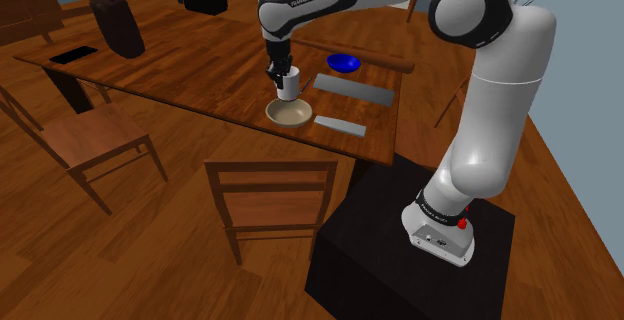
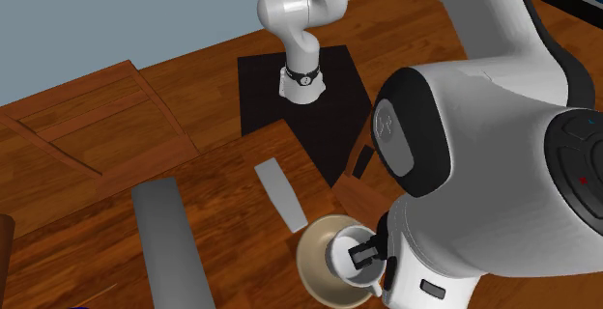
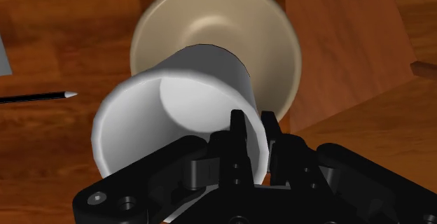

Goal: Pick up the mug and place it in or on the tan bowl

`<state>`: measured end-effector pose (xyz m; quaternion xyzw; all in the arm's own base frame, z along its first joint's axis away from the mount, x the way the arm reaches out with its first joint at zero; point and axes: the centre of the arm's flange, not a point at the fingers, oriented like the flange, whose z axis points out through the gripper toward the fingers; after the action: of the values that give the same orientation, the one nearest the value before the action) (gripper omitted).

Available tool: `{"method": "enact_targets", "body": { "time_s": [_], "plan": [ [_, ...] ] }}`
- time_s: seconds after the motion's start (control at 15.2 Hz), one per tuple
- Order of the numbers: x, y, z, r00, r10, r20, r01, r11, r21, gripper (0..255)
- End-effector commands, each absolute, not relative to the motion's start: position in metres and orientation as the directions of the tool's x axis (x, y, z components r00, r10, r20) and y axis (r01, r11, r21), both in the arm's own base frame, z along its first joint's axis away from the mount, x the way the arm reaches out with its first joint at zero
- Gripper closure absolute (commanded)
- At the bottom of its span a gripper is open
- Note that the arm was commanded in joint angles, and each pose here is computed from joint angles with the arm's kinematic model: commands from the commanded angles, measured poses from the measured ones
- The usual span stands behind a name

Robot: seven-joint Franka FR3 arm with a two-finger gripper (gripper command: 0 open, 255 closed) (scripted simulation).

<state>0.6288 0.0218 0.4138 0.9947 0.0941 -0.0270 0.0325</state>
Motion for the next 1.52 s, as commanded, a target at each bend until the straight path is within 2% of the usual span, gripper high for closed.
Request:
{"method": "enact_targets", "body": {
  "time_s": [0.0,0.53,1.06,1.12,1.45],
  "plan": [
    [0.629,0.022,0.403,0.981,0.186,-0.059,0.189,-0.98,0.06,255],
    [0.629,0.022,0.357,0.981,0.186,-0.059,0.189,-0.98,0.06,255],
    [0.629,0.022,0.357,0.981,0.186,-0.059,0.189,-0.98,0.06,255],
    [0.629,0.022,0.357,0.981,0.186,-0.059,0.189,-0.98,0.06,0],
    [0.629,0.022,0.357,0.981,0.186,-0.059,0.189,-0.98,0.06,0]
  ]
}}
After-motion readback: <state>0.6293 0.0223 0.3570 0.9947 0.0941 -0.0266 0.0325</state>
